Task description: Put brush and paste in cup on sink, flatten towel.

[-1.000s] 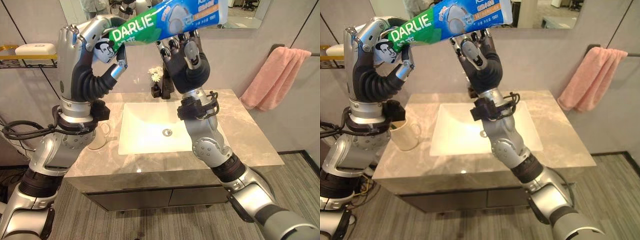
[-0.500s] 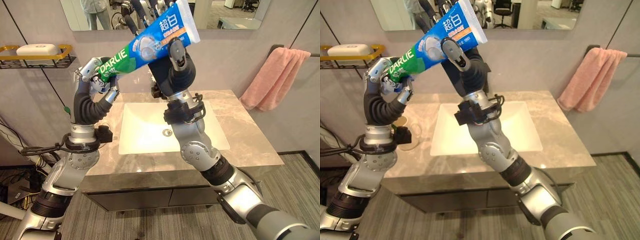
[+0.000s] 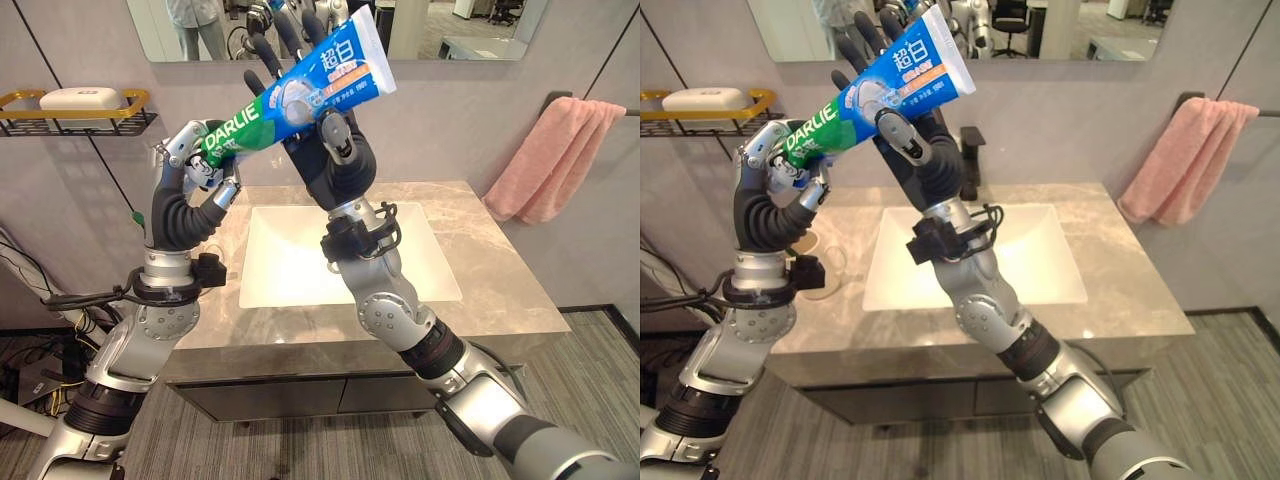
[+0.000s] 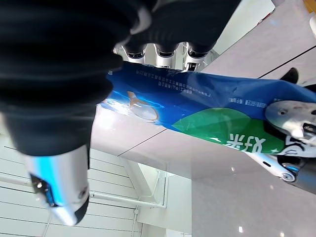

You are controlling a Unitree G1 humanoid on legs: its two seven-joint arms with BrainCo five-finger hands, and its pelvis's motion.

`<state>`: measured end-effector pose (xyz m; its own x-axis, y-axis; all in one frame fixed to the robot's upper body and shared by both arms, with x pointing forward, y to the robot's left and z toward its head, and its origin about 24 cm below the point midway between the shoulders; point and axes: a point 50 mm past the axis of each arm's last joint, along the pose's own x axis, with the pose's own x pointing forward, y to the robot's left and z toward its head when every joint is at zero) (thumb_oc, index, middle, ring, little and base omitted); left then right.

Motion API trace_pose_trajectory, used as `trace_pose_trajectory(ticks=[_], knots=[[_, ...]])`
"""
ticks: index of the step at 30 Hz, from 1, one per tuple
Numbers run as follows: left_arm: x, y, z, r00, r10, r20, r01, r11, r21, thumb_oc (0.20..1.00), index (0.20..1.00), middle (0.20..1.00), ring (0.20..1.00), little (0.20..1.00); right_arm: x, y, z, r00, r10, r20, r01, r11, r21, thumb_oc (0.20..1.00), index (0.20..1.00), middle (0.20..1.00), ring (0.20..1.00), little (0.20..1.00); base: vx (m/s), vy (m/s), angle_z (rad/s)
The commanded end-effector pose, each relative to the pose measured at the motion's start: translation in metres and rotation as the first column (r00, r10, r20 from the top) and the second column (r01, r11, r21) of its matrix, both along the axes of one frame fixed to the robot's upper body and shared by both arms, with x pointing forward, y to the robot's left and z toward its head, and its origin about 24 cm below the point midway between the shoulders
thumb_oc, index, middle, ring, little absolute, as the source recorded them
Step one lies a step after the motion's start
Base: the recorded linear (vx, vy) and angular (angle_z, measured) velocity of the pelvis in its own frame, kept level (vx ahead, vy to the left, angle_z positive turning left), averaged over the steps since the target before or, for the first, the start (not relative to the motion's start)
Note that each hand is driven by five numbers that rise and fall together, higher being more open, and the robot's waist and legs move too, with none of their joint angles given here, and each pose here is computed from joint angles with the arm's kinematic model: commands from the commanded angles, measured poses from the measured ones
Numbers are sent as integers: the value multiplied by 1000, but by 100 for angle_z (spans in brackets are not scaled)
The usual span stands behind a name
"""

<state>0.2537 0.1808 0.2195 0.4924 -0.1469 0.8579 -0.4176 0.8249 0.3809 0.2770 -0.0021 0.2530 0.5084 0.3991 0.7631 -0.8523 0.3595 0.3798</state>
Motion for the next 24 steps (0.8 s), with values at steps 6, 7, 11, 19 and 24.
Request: trace_pose_trajectory(ticks=[6, 7, 11, 19, 24], knots=[[7, -3, 11, 999, -38, 27, 39, 998, -51, 200, 200, 200, 200, 200, -2, -2, 13, 999, 4, 45, -6, 999, 48, 395, 395, 395, 395, 395, 6, -1, 3], [7, -3, 11, 999, -38, 27, 39, 998, -51, 200, 200, 200, 200, 200, -2, -2, 13, 999, 4, 45, -6, 999, 48, 288, 288, 288, 288, 288, 6, -2, 6], [9, -6, 6, 999, -52, -5, 52, 997, -49, 200, 200, 200, 200, 200, -1, 0, 12, 1000, -6, 29, 5, 999, 44, 200, 200, 200, 200, 200, 9, -1, 4], [11, -4, 1, 999, -40, -31, 38, 998, -54, 555, 555, 555, 555, 555, 1, -2, 12, 999, -31, 15, 30, 997, 64, 200, 200, 200, 200, 200, 0, 0, 0], [6, 6, -7, 998, 43, -37, -44, 998, -36, 1000, 1000, 1000, 1000, 1000, 4, -14, 18, 994, -111, 7, 110, 987, 114, 200, 200, 200, 200, 200, 6, -2, 2]])
